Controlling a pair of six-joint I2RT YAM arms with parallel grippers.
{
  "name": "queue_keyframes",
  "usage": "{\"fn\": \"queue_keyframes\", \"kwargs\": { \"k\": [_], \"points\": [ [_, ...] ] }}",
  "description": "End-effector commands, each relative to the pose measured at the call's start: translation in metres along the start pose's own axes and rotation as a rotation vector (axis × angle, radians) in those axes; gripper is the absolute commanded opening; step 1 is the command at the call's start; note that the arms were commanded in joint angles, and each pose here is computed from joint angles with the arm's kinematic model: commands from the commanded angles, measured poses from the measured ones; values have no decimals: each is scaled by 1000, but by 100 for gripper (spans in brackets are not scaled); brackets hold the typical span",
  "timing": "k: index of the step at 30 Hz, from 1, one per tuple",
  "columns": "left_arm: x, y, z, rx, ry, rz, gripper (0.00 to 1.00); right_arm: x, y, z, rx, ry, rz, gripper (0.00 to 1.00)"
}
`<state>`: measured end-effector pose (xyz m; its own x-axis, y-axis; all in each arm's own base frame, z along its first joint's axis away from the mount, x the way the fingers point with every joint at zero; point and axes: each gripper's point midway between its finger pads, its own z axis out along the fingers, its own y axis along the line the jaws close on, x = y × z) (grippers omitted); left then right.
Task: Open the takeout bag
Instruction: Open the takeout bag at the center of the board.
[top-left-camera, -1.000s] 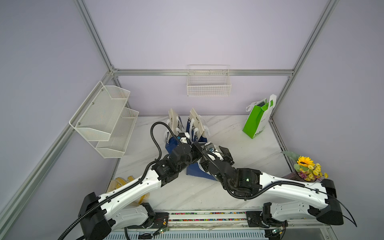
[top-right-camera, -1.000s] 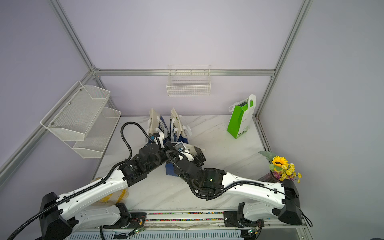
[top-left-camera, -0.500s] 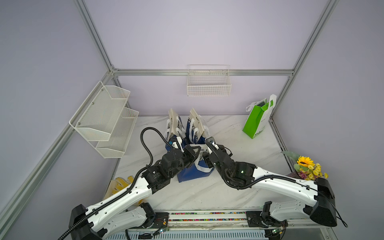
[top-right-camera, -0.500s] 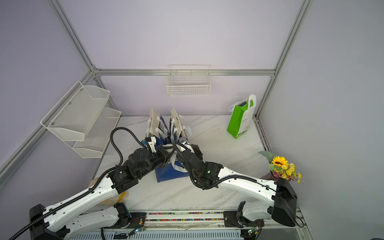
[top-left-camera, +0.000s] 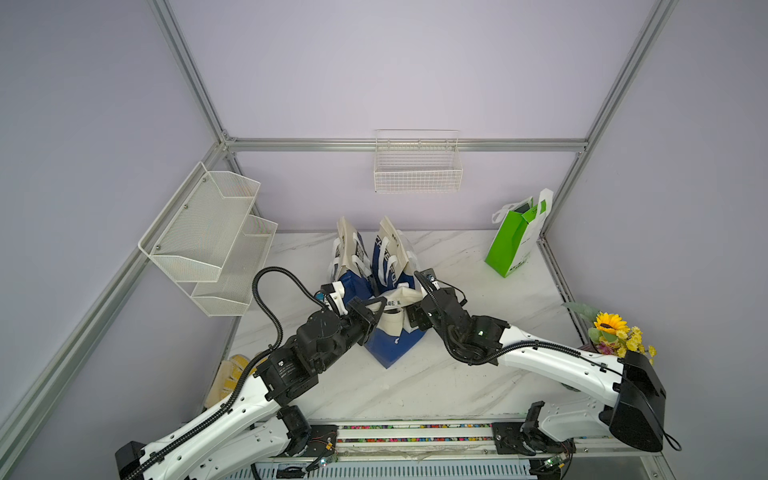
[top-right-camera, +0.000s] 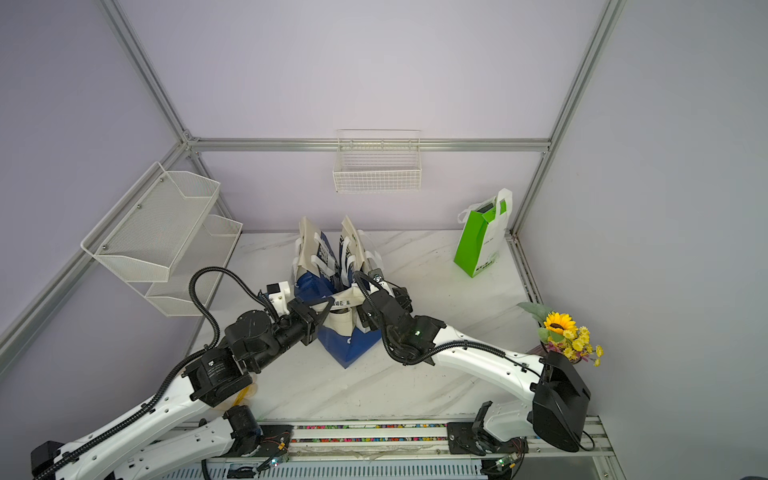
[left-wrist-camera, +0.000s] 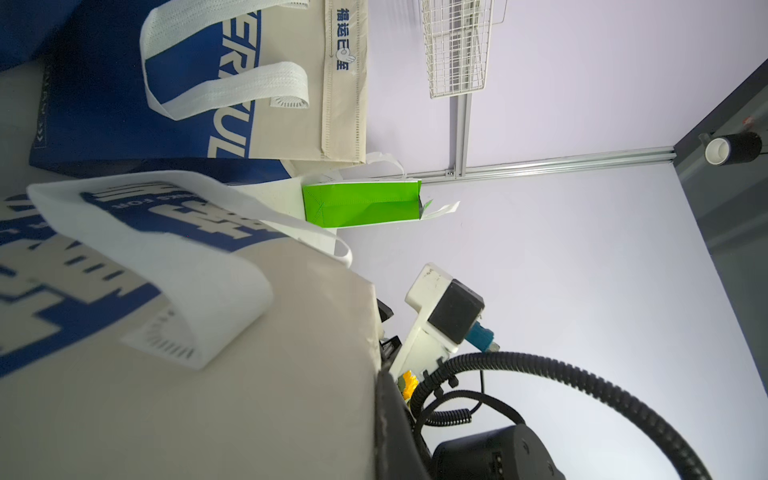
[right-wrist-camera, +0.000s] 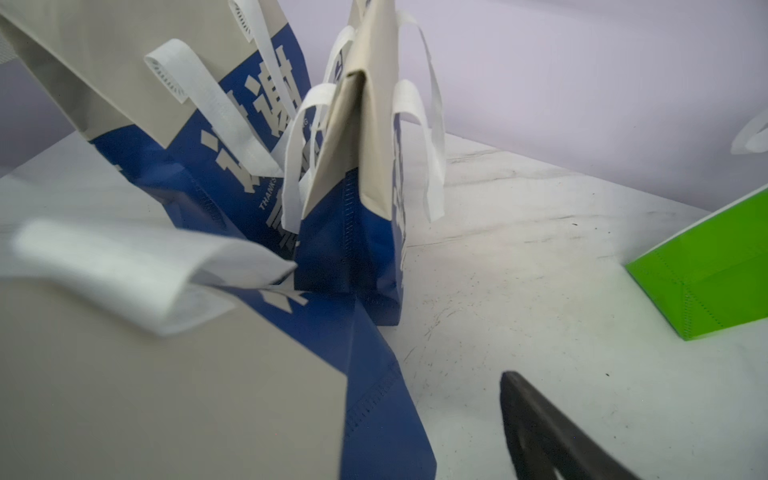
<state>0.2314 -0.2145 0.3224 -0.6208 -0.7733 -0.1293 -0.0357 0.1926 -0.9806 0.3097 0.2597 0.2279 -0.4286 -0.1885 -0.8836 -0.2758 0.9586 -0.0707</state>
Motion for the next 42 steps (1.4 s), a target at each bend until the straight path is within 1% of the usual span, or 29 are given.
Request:
{"fn": "queue_keyframes", "kwargs": {
  "k": [1,2,3,5,7,9,13,19,24,28,31,36,39,42],
  "points": [
    [-14,-37,-19,151,-51,-55,0,13,-44,-9,153,77,-27,95],
    [-13,-35,-17,140,-50,-51,0,9,-27,-20,53,63,-41,96],
    [-13,-32,-15,125,-50,-45,0,-2,-9,-37,-50,8,-69,97],
    [-11,-26,-9,97,-43,-40,0,-20,5,-70,-146,-47,-61,97],
    [-8,-24,-1,83,-31,-32,0,-27,0,-90,-140,-39,-47,97],
    [-5,-25,5,80,-19,-31,0,-30,3,-104,-137,-23,-69,97],
    [-3,-30,13,78,-5,-29,0,-31,22,-120,-70,-15,-206,97],
    [-3,-35,12,82,-2,-24,0,-53,47,-111,-55,-47,-337,95],
    [-4,-40,9,81,-1,-15,0,-52,64,-84,-27,-2,-444,94],
    [-5,-41,3,69,1,1,0,-58,63,-67,-16,21,-448,93],
    [-7,-39,1,49,-2,14,0,-60,64,-58,-29,39,-456,90],
    [-13,-29,-2,2,-10,39,0,-68,64,-62,-138,58,-413,90],
    [-16,-28,-2,-3,-5,38,0,-72,51,-60,-156,87,-373,90],
    [-16,-30,-2,1,2,36,0,-70,50,-58,-164,101,-380,90]
  ]
}}
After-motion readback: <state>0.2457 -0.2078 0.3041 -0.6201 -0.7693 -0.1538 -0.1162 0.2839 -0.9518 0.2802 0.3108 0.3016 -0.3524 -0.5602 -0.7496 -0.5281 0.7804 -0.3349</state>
